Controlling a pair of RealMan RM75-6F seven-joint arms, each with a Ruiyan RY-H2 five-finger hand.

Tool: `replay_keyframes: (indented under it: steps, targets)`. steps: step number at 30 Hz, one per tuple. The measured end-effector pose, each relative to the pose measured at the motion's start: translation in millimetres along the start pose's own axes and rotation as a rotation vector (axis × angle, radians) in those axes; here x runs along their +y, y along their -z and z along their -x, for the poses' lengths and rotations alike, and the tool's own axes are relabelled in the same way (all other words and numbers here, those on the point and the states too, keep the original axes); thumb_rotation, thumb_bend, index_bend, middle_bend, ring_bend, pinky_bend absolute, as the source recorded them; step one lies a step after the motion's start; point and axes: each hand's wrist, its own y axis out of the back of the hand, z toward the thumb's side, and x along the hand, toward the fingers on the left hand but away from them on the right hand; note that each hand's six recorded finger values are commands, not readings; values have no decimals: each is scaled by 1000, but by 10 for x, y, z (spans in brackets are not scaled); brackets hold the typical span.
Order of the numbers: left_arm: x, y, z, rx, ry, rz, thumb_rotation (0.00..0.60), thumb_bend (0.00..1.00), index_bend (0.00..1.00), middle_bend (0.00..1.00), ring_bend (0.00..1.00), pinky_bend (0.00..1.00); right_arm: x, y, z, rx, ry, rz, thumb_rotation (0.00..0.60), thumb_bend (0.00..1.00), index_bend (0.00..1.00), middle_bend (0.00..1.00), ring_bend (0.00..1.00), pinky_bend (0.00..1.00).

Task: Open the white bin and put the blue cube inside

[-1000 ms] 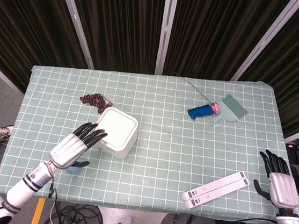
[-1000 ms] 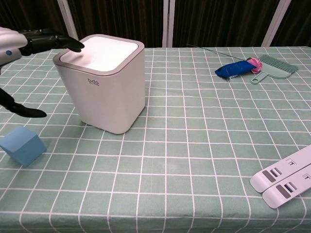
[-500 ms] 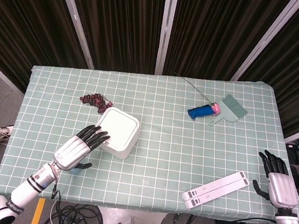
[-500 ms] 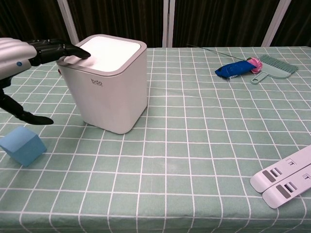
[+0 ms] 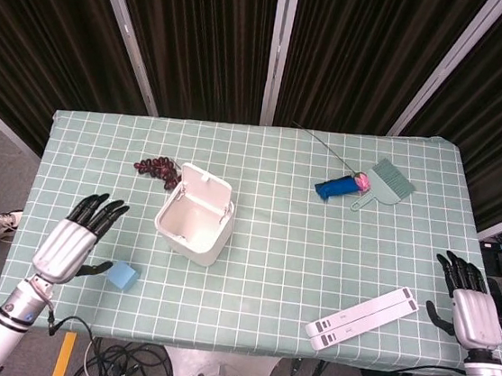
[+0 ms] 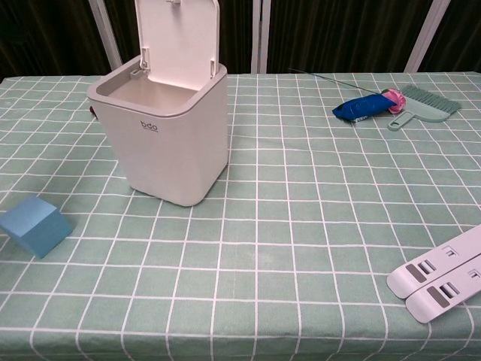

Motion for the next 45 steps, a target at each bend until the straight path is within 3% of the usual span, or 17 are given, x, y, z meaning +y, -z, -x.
replay_keyframes:
  steps: [3, 8, 17, 32, 45]
  targets:
    - [-233, 72, 182, 30, 110, 43, 600, 63, 96, 88, 0, 102, 29, -8, 1, 1, 9, 1, 600, 276, 0, 0, 0, 0]
    - [-527, 47, 293, 30, 228, 75, 600, 63, 100, 95, 7, 123, 76, -41, 2, 9, 19, 0, 600, 276, 0, 0, 0, 0]
    - [-819, 31, 210, 17, 276, 67, 600, 73, 144, 156, 67, 240, 77, -77, 9, 16, 10, -3, 600, 275, 0, 0, 0, 0]
    - [-1058, 35, 122, 7, 259, 59, 600, 168, 347, 330, 279, 498, 79, -63, 1, 11, 4, -4, 600, 276, 0, 0, 0, 0]
    - [-1036, -32, 55, -6, 203, 74, 600, 229, 540, 493, 436, 636, 62, -40, 0, 5, -1, -4, 600, 277, 0, 0, 0, 0]
